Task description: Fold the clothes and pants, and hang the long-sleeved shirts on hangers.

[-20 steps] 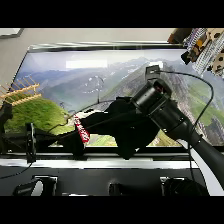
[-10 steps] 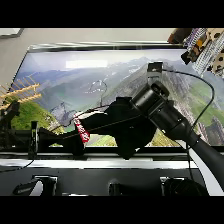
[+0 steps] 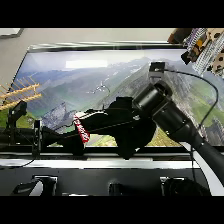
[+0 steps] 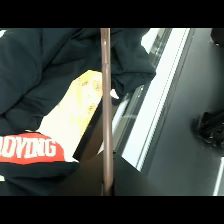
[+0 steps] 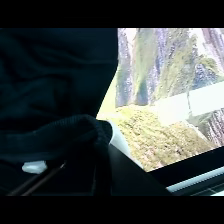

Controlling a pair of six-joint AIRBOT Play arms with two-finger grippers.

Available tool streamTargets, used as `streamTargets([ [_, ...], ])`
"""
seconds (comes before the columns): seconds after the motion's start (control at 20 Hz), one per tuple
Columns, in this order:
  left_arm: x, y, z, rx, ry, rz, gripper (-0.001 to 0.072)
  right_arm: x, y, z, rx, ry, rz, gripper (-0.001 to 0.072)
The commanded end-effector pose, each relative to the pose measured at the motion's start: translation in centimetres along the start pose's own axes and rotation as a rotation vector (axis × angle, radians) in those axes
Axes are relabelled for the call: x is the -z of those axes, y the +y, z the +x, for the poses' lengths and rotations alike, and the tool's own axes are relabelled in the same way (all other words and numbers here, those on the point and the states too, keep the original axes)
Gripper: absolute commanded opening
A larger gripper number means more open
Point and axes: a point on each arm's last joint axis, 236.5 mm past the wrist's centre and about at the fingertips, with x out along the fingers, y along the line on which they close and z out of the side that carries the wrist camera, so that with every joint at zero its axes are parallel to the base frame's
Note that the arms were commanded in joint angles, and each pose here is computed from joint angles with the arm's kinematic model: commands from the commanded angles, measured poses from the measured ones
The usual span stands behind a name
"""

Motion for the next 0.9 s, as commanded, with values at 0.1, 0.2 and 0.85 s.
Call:
streamTargets([
  [0.1, -0.3, 1.2, 0.7, -0.025, -0.006, 0.037, 0.0024, 0.0, 1.6, -3.3, -0.195, -0.004, 0.041, 0.0046],
  [0.2, -0.3, 1.4, 1.1, -0.014, -0.003, 0.033, 0.0025, -0.1, 2.5, -5.0, -0.27, 0.008, 0.024, 0.0045],
  [0.85, -2.6, 2.6, 4.3, -0.005, -0.064, 0.132, 0.0024, -1.1, 3.0, -8.8, -0.328, 0.034, -0.099, 0.0046],
])
